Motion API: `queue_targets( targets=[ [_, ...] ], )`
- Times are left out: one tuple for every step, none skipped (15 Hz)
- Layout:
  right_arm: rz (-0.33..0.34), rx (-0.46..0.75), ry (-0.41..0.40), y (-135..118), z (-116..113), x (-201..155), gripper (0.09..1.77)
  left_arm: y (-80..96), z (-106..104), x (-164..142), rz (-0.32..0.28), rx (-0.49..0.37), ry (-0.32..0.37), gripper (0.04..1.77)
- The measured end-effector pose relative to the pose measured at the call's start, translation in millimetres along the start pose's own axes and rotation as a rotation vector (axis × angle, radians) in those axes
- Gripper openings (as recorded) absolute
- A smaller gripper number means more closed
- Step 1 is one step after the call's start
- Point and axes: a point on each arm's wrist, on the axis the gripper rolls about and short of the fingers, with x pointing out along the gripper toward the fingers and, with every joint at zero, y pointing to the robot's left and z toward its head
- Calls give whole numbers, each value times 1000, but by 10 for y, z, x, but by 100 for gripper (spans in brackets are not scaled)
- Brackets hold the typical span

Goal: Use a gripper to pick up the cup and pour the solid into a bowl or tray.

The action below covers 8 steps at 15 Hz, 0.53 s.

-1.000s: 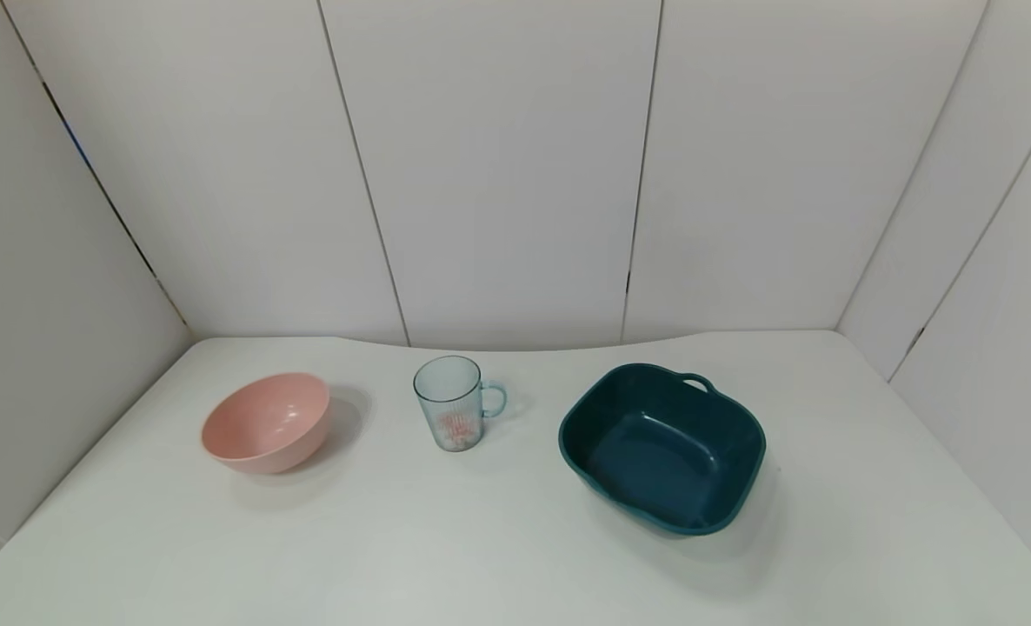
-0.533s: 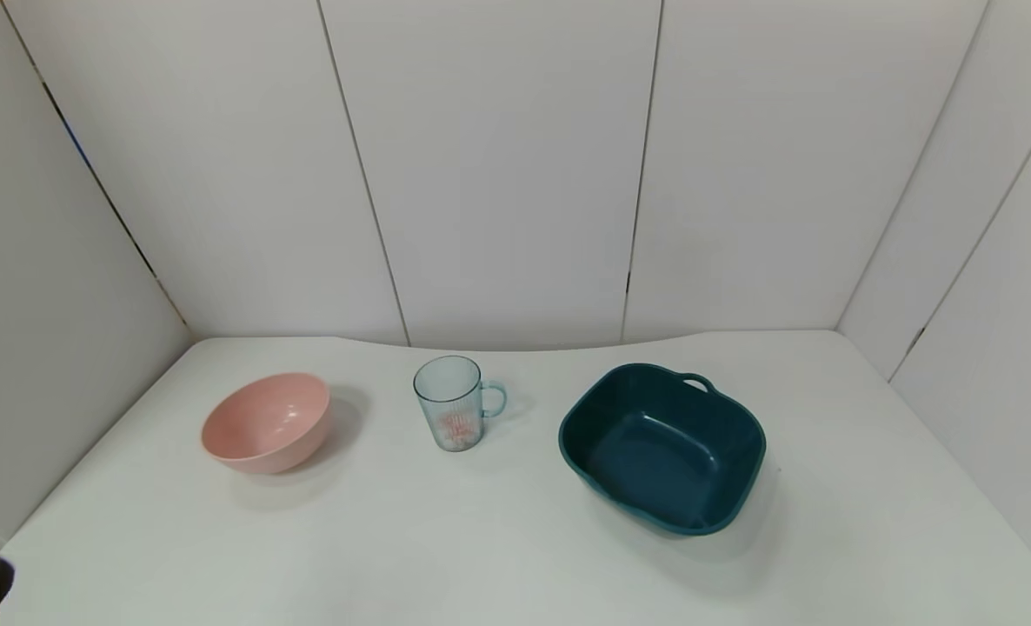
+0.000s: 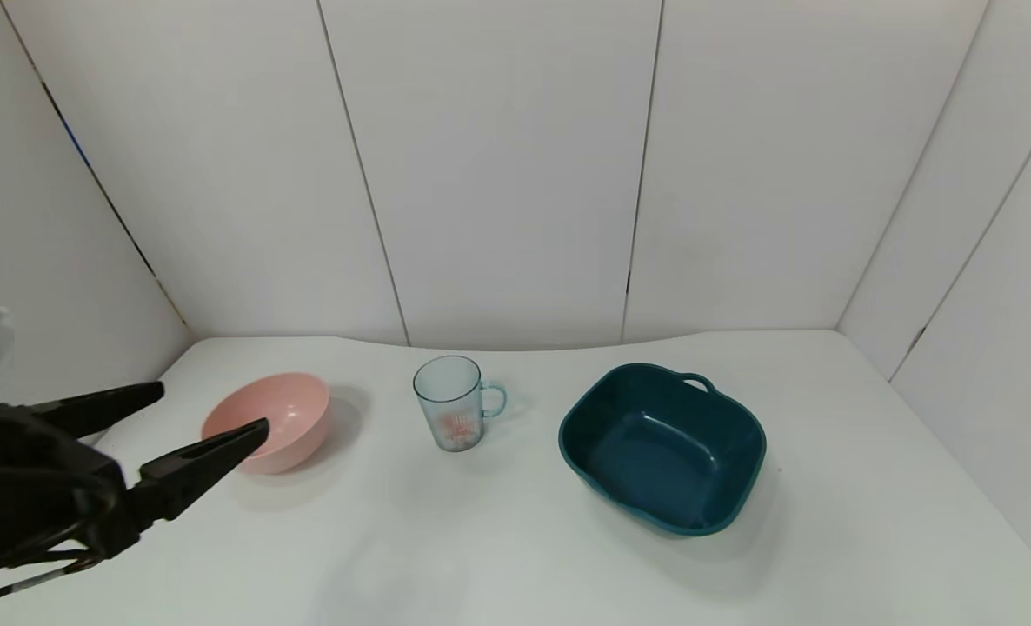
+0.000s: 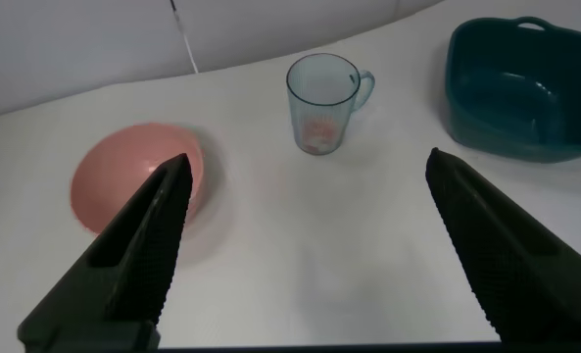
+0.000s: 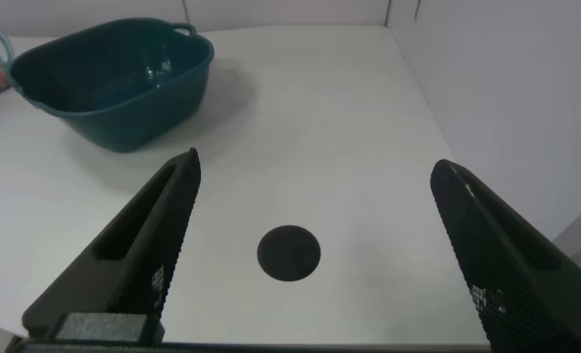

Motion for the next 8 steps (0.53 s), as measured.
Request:
queue_targets(
  targets=[
    [0, 0, 0, 0, 0, 0, 171, 17, -22, 155, -21, 3, 27, 172],
    [0, 0, 0, 0, 0, 0, 171, 29, -52, 299, -39, 10, 47, 172],
    [0, 0, 0, 0, 0, 0, 171, 35, -94, 441, -55, 20, 66, 172],
    [0, 0, 1, 0, -1, 0, 171, 35, -150, 576, -72, 30, 85, 172],
    [0, 0, 0, 0, 0, 0, 171, 29, -205, 700, -98, 38, 95, 172],
    [0, -1, 0, 0, 0, 0, 171, 17, -265, 818, -133, 41, 107, 172],
    [0, -2, 1, 0, -2, 0, 171, 7, -321, 916, -156, 41, 120, 172],
    [0, -2, 1, 0, -1, 0, 171, -5, -375, 1004, -171, 41, 136, 172]
  ],
)
